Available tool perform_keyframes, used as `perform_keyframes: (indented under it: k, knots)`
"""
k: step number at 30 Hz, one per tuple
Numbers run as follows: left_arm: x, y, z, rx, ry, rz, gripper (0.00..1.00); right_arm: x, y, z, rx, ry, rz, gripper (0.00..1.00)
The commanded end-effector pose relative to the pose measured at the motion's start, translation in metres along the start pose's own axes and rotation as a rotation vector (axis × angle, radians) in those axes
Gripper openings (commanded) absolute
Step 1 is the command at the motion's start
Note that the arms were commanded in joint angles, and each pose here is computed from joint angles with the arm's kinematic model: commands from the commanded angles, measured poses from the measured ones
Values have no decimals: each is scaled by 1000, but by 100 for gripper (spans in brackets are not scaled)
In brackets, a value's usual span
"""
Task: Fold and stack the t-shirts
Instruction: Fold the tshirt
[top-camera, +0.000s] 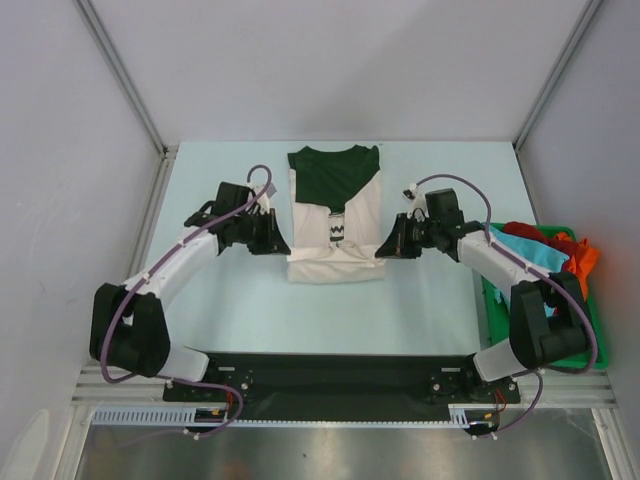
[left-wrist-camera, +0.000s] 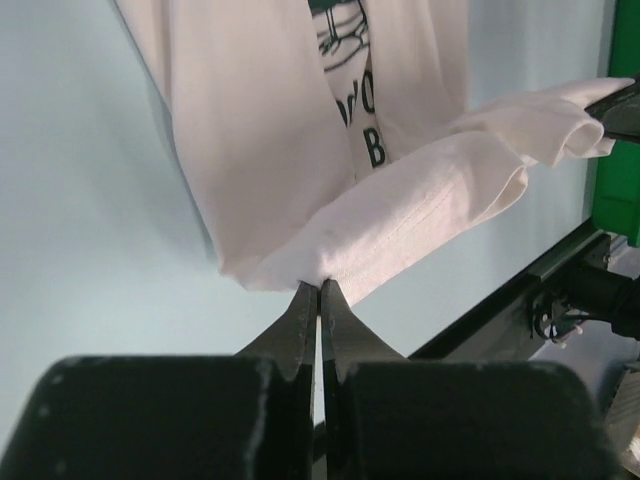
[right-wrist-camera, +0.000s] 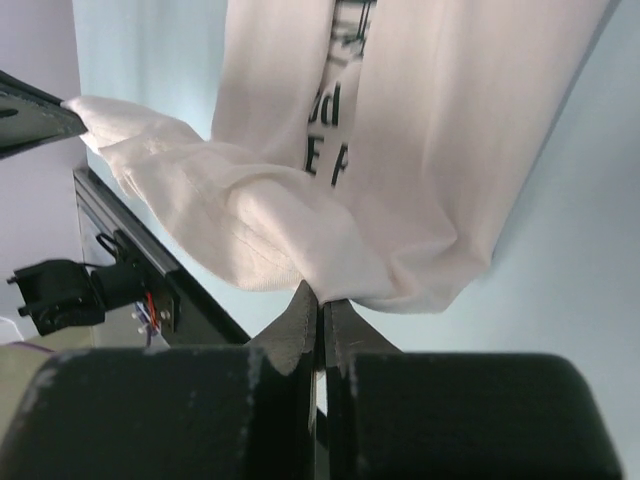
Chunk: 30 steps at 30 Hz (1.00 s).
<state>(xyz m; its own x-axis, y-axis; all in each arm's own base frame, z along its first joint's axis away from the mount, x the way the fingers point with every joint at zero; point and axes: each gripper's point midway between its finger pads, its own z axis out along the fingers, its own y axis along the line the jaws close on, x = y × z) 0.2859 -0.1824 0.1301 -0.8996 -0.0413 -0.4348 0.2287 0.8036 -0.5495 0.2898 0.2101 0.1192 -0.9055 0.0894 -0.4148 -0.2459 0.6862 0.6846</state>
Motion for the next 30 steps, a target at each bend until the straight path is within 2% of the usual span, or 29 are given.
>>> perform_keyframes:
  k: [1, 7, 9, 10, 11, 13, 14, 15, 16, 17, 18, 19, 26, 30]
  knots:
    - [-38, 4, 2, -25, -81, 76, 0, -53, 5, -2, -27, -108, -79, 0]
    - [-67, 17, 23, -70, -100, 104, 0, -90, -12, 18, -18, -120, -70, 0]
    - [-89, 22, 28, -104, -139, 122, 1, -108, -17, 30, -20, -135, -73, 0]
    - [-92, 32, 39, -126, -121, 113, 0, -113, -19, 34, -19, -139, -75, 0]
    - [-114, 26, 37, -130, -158, 135, 0, -127, -17, 36, -25, -162, -92, 0]
    - [-126, 43, 45, -210, -155, 120, 0, -133, -27, 47, -8, -155, -84, 14]
    - [-142, 39, 41, -221, -188, 127, 0, -137, -33, 47, 24, -166, -81, 36]
    - [-144, 42, 41, -242, -189, 125, 18, -143, -34, 46, 34, -177, -94, 44]
    - [-146, 44, 40, -259, -192, 125, 28, -147, -35, 39, 43, -193, -100, 50]
    - [-146, 43, 36, -260, -194, 125, 32, -146, -35, 34, 47, -195, -96, 60]
    - [-140, 42, 35, -257, -187, 115, 39, -138, -40, 30, 58, -186, -82, 63]
    - [-133, 41, 34, -248, -173, 104, 42, -139, -38, 17, 60, -206, -85, 64]
    - [-26, 40, 35, -121, 28, -7, 53, -48, -58, 2, 54, -59, 37, 65]
    - [6, 30, 36, -15, 90, -74, 58, -19, -63, 9, 40, -9, 88, 62]
